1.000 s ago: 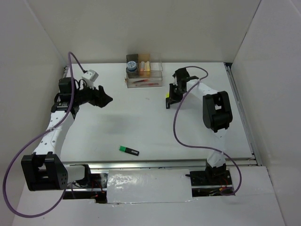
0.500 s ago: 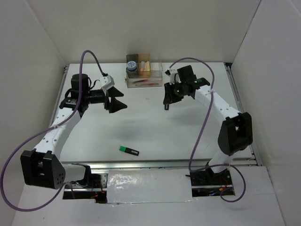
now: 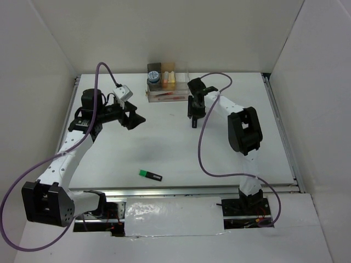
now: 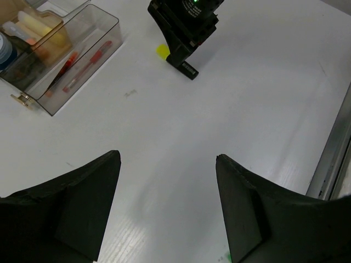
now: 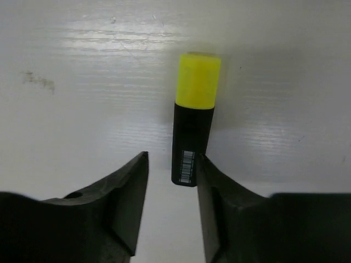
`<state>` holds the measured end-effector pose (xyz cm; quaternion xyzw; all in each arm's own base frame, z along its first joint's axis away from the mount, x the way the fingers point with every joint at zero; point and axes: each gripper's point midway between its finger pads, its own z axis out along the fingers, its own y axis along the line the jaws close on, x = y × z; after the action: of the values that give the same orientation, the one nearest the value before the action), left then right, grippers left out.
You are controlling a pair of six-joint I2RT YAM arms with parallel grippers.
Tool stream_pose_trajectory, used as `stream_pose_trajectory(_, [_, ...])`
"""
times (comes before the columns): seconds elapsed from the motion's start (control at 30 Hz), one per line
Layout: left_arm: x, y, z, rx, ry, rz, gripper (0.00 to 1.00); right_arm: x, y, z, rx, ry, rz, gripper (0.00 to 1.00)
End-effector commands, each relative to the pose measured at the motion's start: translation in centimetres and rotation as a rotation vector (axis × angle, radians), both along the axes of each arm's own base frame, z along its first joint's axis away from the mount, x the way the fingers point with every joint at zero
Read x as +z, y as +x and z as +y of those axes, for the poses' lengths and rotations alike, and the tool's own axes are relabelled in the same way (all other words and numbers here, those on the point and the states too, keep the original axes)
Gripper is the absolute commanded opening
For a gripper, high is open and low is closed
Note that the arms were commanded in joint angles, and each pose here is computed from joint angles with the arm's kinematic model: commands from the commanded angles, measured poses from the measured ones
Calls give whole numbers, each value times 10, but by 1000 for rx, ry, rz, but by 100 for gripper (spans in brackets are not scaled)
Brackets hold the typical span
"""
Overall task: Sort the stationery into containers
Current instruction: Pick up the pen from the center of the board.
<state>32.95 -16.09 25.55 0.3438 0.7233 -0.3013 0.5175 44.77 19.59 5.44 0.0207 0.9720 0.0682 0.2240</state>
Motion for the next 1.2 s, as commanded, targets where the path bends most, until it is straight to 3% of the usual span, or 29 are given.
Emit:
stream_pose_trajectory(0.0, [12, 0, 6, 38, 10, -50, 82, -7, 5, -12, -88, -102, 1, 46])
stream_pose_trajectory(0.03, [10, 0, 7, 40, 13, -50, 82, -8, 6, -12, -92, -117, -5, 51])
stream_pose_trajectory(0.27, [9, -1, 8, 49, 18, -54, 83, -21, 2, -17, -119, -139, 40, 57])
stream_pose_trajectory(0.63, [1, 2, 11, 72, 19, -17, 84, -46, -19, -6, -56, -86, 135, 44])
stream_pose_trajectory(0.77, [-6, 7, 14, 85, 20, 25, 84, -51, -20, -5, -38, -80, 150, 31])
stream_pose_trajectory(0.8, [-6, 8, 14, 87, 18, 30, 84, -50, -21, -5, -36, -81, 154, 25])
stream_pose_trajectory(0.83, [-8, 8, 14, 87, 15, 40, 84, -51, -21, -6, -27, -81, 157, 9])
stream_pose_trajectory(0.87, [-9, 9, 14, 90, 3, 59, 84, -47, -21, -6, -16, -77, 153, 2])
stream_pose_trajectory(1.0, [-12, 7, 12, 77, -53, 116, 83, -30, -32, 8, 143, -57, 104, 0])
stream_pose_trajectory(1.17, [-7, -2, -1, 8, -213, 261, 83, 32, -40, 33, 405, -79, -156, 0])
